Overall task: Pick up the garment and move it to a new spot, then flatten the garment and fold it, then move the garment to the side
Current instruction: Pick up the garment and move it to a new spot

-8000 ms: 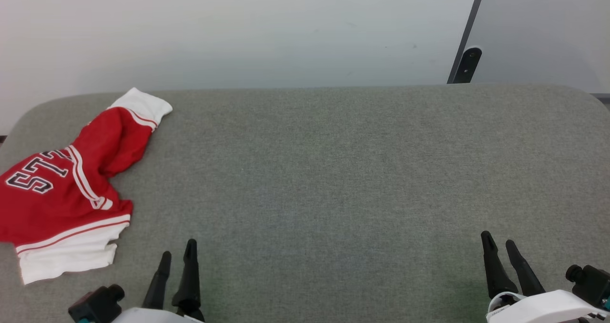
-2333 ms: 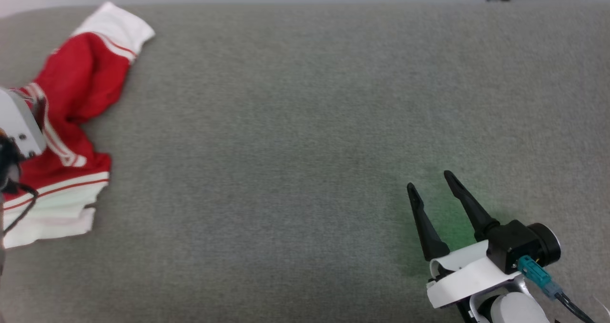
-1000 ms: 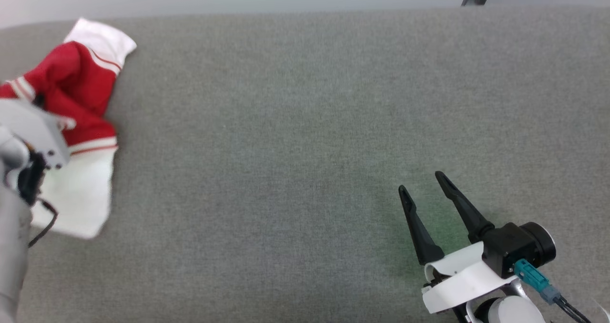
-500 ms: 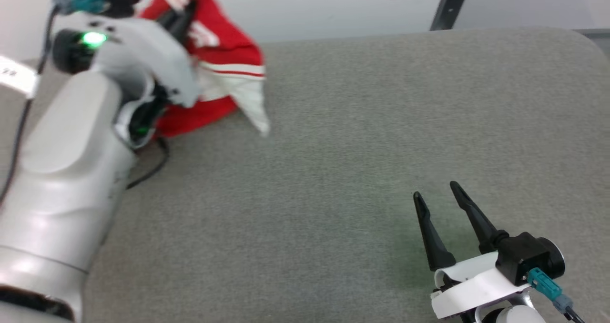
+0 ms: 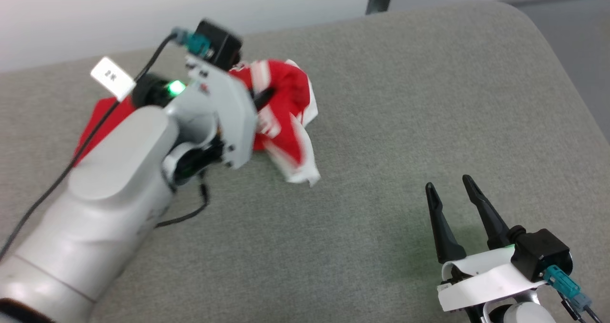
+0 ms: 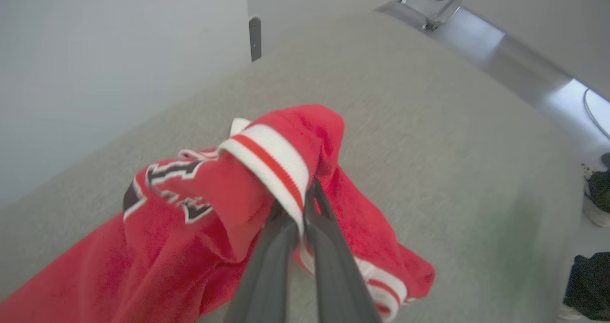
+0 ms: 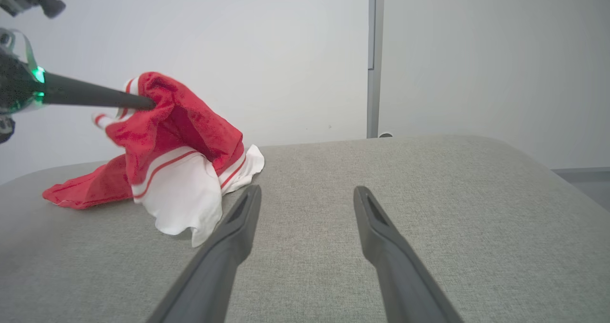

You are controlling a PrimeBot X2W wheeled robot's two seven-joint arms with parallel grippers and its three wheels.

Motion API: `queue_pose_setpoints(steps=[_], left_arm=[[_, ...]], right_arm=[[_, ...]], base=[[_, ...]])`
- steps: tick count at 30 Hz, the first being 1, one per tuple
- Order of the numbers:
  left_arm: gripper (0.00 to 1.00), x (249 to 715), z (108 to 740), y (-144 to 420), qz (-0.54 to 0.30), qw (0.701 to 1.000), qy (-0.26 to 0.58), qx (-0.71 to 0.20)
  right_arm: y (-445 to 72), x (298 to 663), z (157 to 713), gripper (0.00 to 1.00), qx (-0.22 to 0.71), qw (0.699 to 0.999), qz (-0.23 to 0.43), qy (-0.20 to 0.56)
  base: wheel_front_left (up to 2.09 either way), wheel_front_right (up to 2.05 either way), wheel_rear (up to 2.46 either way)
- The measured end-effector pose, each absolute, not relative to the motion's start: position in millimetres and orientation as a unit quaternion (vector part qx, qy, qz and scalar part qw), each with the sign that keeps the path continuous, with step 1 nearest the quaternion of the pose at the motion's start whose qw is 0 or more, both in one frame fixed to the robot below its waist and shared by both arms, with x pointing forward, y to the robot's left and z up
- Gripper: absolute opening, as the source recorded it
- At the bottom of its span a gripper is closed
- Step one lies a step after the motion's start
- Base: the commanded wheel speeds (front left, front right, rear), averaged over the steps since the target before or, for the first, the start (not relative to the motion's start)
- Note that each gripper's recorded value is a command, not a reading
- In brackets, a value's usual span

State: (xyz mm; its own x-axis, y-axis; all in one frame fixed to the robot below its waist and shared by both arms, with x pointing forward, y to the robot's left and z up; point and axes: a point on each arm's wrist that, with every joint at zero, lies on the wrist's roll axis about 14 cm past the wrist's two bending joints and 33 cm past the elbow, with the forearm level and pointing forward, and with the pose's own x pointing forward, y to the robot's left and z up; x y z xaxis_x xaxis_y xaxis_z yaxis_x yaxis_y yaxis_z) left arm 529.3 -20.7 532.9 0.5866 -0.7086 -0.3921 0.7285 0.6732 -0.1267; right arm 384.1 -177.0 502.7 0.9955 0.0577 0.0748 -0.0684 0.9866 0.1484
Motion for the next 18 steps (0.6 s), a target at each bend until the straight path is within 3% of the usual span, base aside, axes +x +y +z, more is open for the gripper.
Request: queue_pose_setpoints(steps=[7, 11, 18], left_arm=[[0.00, 542.8, 440.6, 43.7, -0.333, 0.872, 0.328, 0.145], [0.00, 534.2, 404.7, 66.6, -0.308, 0.854, 0.390, 0.155], [0.00, 534.4, 389.7, 72.8, -0.298, 0.854, 0.401, 0.144]], right_arm=[[-186.4, 385.6, 491.4, 1.00, 0.082, 0.996, 0.015, -0.020], [-184.5, 389.1, 487.2, 1.00, 0.084, 0.996, 0.017, -0.014], [-180.1, 397.4, 487.3, 1.00, 0.083, 0.996, 0.026, -0.016]], base=[[0.00, 0.00, 0.00], [0.00, 0.00, 0.00], [0.00, 0.00, 0.00]])
